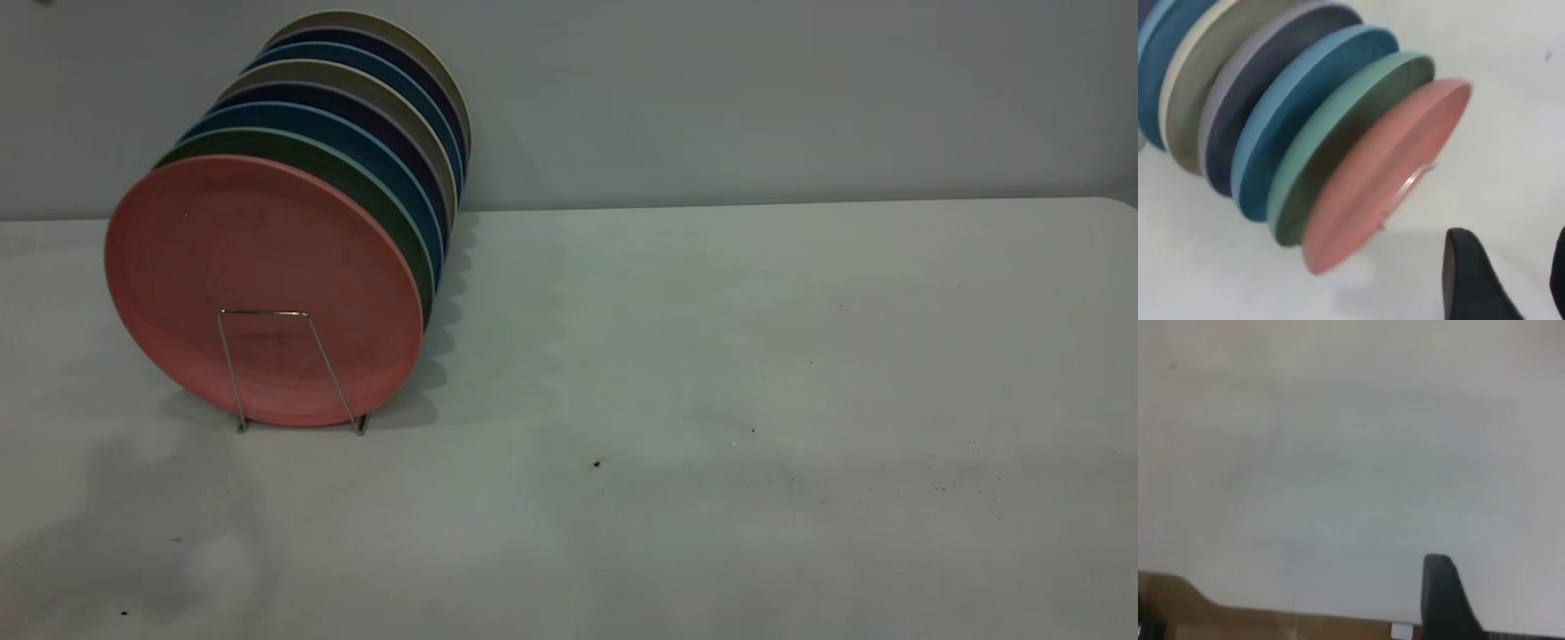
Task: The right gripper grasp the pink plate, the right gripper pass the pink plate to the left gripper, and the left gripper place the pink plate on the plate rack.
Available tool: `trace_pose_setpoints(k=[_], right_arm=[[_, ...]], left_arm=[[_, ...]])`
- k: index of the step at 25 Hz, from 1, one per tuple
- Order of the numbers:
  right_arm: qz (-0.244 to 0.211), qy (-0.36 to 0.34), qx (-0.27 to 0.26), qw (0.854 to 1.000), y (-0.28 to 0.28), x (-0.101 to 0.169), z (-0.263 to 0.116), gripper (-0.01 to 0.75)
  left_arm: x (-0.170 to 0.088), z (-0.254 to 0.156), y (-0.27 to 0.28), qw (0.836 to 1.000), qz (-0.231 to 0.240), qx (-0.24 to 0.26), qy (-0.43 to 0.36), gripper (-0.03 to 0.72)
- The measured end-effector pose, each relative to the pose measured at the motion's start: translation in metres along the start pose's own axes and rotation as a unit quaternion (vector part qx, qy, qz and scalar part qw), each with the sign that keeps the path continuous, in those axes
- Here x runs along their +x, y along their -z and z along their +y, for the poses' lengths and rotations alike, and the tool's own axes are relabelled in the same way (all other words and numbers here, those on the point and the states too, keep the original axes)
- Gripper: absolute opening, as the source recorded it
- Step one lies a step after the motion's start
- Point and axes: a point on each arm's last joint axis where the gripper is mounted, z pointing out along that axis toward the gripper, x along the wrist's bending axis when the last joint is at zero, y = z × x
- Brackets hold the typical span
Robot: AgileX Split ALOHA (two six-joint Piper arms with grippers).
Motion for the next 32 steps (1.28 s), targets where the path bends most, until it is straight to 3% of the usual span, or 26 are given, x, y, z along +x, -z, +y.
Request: trace_pose_setpoints(k=[8, 13, 20, 26, 32], right_arm=[[0.012, 0.009, 0.003, 1.0, -0.001, -0.002, -0.002, 0.446], [-0.026, -0.021, -0.029, 0.999, 0.007, -0.008, -0.009, 0.446], [-0.014, -0.015, -0.08, 0.997, 0.018, -0.01, -0.018, 0.446], [0.038, 0.025, -0.08, 0.996, 0.018, -0.011, -0.018, 0.446], [0.054, 0.035, -0.079, 0.995, 0.018, -0.011, -0.018, 0.446]], left_arm=[[-0.063, -0.021, 0.1, 0.995, 0.016, 0.009, 0.097, 0.329], [-0.087, -0.042, 0.129, 0.981, 0.076, -0.006, 0.177, 0.329], [-0.134, -0.103, 0.112, 0.964, 0.083, 0.014, 0.253, 0.342], [-0.167, -0.153, 0.079, 0.954, 0.072, 0.039, 0.287, 0.445], [-0.179, -0.186, 0.065, 0.943, 0.124, 0.039, 0.307, 0.473]])
